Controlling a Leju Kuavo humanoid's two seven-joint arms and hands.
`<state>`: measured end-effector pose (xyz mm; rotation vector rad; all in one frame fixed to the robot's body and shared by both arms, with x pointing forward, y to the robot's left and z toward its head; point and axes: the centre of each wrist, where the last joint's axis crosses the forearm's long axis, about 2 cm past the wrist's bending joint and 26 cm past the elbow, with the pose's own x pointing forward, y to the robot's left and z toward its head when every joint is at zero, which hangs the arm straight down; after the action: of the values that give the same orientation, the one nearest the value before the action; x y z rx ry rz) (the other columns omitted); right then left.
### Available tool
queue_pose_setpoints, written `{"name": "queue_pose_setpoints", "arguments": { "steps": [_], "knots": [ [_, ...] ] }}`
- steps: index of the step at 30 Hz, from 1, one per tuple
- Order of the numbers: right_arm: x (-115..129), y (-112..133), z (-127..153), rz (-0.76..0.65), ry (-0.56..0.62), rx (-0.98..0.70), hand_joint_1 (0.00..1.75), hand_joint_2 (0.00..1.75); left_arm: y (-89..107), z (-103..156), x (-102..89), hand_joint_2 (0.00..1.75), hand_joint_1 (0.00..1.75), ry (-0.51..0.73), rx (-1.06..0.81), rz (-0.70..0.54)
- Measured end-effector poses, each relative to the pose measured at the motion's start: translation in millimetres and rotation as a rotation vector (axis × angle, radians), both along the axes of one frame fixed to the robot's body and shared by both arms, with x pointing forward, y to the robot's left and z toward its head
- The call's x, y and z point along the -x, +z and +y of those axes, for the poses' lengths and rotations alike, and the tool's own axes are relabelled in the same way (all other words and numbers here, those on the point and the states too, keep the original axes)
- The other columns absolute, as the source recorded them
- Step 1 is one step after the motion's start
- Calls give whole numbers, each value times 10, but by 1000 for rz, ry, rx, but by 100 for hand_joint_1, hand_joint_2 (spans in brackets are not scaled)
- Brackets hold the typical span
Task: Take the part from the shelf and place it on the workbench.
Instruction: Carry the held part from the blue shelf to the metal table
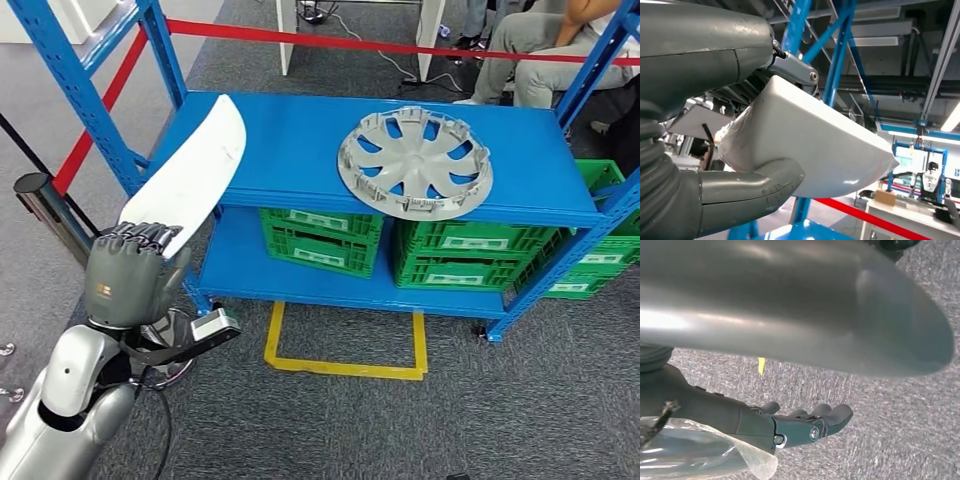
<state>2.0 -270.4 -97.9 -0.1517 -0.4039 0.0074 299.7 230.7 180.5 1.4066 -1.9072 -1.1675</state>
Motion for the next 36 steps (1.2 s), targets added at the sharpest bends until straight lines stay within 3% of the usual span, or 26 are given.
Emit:
{"name": "queue_pose_setpoints", "arguments": {
  "steps": [36],
  "knots": [
    [0, 0, 2, -1, -2, 0, 0, 0, 9, -17, 1, 175, 175, -2, 6, -2]
  ]
}}
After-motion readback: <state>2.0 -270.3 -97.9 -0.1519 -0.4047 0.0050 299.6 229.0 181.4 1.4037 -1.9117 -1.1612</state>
